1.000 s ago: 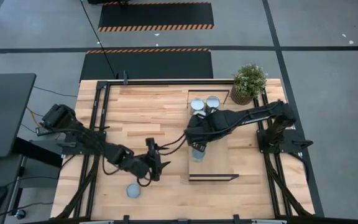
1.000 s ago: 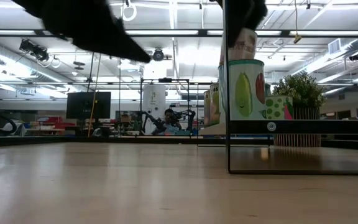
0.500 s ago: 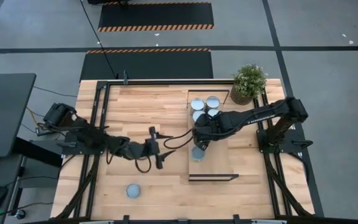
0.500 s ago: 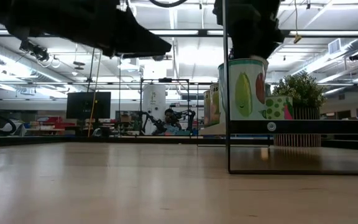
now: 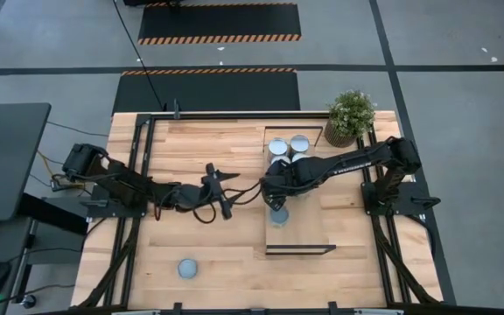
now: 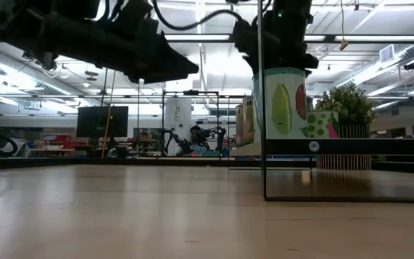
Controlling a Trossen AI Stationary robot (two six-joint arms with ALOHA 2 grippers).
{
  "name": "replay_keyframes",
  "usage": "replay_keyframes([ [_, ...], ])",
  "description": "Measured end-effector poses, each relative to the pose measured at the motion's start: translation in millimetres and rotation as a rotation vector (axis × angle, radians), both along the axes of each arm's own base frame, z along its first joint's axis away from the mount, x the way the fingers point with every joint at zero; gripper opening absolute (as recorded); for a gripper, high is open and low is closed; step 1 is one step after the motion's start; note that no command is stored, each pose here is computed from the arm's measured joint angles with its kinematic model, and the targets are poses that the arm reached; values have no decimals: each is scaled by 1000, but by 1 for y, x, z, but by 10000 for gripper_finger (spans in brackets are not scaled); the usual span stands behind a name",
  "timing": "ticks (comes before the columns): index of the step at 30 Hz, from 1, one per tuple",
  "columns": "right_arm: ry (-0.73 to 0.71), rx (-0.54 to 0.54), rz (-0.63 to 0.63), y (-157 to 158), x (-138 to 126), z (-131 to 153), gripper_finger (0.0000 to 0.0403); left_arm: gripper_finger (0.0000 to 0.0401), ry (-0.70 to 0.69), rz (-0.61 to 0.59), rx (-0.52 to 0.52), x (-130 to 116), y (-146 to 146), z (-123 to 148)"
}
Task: Pick and place cans onto a shelf
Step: Put the canned diced tomatoes on the shelf
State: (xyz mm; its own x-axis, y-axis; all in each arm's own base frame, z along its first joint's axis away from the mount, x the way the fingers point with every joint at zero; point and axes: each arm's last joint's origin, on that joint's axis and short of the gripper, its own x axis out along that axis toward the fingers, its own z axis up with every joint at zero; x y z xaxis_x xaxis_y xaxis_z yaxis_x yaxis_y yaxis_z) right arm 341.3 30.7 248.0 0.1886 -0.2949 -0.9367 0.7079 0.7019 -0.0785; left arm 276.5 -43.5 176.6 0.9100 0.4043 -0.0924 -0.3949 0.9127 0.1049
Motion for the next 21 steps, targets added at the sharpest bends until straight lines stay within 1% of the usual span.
replay_keyframes([
  [5,22,1,-60,-1,0,-6,321,288,71,35,19,1,12,-6],
  [7,19,0,-73,-1,2,-8,321,288,91,51,47,1,17,-7],
  [14,29,4,-69,1,7,-17,321,288,114,89,115,3,31,-6],
  [17,41,12,-64,1,9,-21,324,288,124,50,123,3,34,-6],
  [21,29,11,-62,1,10,-21,339,288,123,-54,105,5,34,-7],
])
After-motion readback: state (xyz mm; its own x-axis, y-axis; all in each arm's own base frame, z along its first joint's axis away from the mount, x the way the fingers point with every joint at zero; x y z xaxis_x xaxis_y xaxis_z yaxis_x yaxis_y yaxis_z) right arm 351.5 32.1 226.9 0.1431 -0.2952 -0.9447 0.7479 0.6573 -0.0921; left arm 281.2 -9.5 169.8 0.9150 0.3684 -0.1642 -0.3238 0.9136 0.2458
